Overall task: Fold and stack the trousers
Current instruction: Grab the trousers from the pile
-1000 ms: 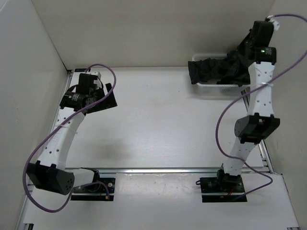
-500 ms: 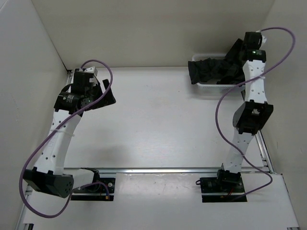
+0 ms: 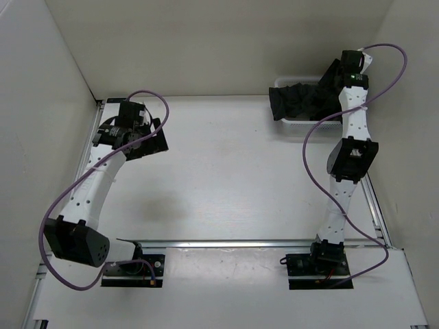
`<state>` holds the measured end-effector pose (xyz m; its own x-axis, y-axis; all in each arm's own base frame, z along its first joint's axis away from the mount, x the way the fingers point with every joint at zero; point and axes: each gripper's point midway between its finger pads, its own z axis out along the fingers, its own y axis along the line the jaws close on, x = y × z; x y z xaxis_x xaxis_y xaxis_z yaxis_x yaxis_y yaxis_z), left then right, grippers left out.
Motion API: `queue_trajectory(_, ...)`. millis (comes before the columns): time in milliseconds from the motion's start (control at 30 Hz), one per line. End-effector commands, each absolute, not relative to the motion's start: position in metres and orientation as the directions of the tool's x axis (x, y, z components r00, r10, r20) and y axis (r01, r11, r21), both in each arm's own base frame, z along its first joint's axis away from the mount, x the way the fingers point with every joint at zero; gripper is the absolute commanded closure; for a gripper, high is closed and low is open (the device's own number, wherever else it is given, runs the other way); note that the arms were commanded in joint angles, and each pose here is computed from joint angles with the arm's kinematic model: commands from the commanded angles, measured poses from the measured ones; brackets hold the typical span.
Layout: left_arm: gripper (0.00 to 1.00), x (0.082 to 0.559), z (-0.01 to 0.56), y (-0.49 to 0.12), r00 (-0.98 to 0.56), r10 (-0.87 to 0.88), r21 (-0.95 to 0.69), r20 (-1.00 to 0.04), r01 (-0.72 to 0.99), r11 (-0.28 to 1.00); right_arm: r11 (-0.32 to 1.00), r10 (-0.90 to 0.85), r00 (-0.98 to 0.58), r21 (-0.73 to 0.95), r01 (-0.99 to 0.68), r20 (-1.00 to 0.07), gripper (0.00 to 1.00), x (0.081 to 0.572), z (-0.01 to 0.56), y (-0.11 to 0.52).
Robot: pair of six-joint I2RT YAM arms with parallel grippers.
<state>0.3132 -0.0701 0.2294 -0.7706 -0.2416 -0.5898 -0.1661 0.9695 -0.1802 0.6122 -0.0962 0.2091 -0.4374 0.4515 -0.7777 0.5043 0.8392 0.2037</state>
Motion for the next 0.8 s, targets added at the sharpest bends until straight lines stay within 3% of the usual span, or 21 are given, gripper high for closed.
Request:
queue_trajectory(0, 0.00, 0.319, 0.222, -0.067, -0.771, -0.244, -0.160, -0.589, -0.184, 0.970, 0.815, 0.434, -0.377, 0.177, 0.552, -0.818, 0.05, 0.624, 0.209, -0.117)
queue_trajectory(267, 0.00, 0.322, 0.210, -0.068, -0.792, -0.239, -0.144, -0.561, -0.190, 0.971, 0.790, 0.412, -0.396, 0.105, 0.604, -0.820, 0.04, 0.621, 0.185, -0.141)
queue_trajectory(367, 0.00, 0.323, 0.207, -0.068, -0.798, -0.237, -0.140, -0.553, -0.192, 0.971, 0.797, 0.472, -0.390, 0.195, 0.571, -0.791, 0.08, 0.631, 0.174, -0.137)
queue_trajectory(400, 0.00, 0.323, 0.207, -0.068, -0.798, -0.237, -0.140, -0.553, -0.192, 0.971, 0.801, 0.482, -0.382, 0.220, 0.556, -0.788, 0.15, 0.634, 0.176, -0.133)
queue_trajectory(500, 0.00, 0.323, 0.207, -0.068, -0.798, -0.237, -0.140, -0.553, -0.192, 0.971, 0.805, 0.497, -0.346, 0.275, 0.526, -0.795, 0.58, 0.643, 0.189, -0.132)
queue_trajectory(533, 0.00, 0.320, 0.209, -0.068, -0.797, -0.238, -0.141, -0.556, -0.191, 0.971, 0.810, 0.496, -0.334, 0.288, 0.511, -0.802, 0.79, 0.645, 0.198, -0.130)
queue_trajectory(567, 0.00, 0.320, 0.209, -0.070, -0.800, -0.238, -0.152, -0.551, -0.184, 0.971, 0.814, 0.496, -0.330, 0.297, 0.500, -0.803, 0.87, 0.647, 0.202, -0.128)
queue_trajectory(633, 0.00, 0.314, 0.219, -0.069, -0.786, -0.241, -0.162, -0.570, -0.180, 0.970, 0.821, 0.503, -0.302, 0.337, 0.461, -0.810, 0.99, 0.644, 0.231, -0.121)
queue_trajectory(767, 0.00, 0.307, 0.231, -0.067, -0.767, -0.245, -0.174, -0.592, -0.175, 0.969, 0.845, 0.499, -0.218, 0.414, 0.340, -0.839, 0.99, 0.625, 0.319, -0.101)
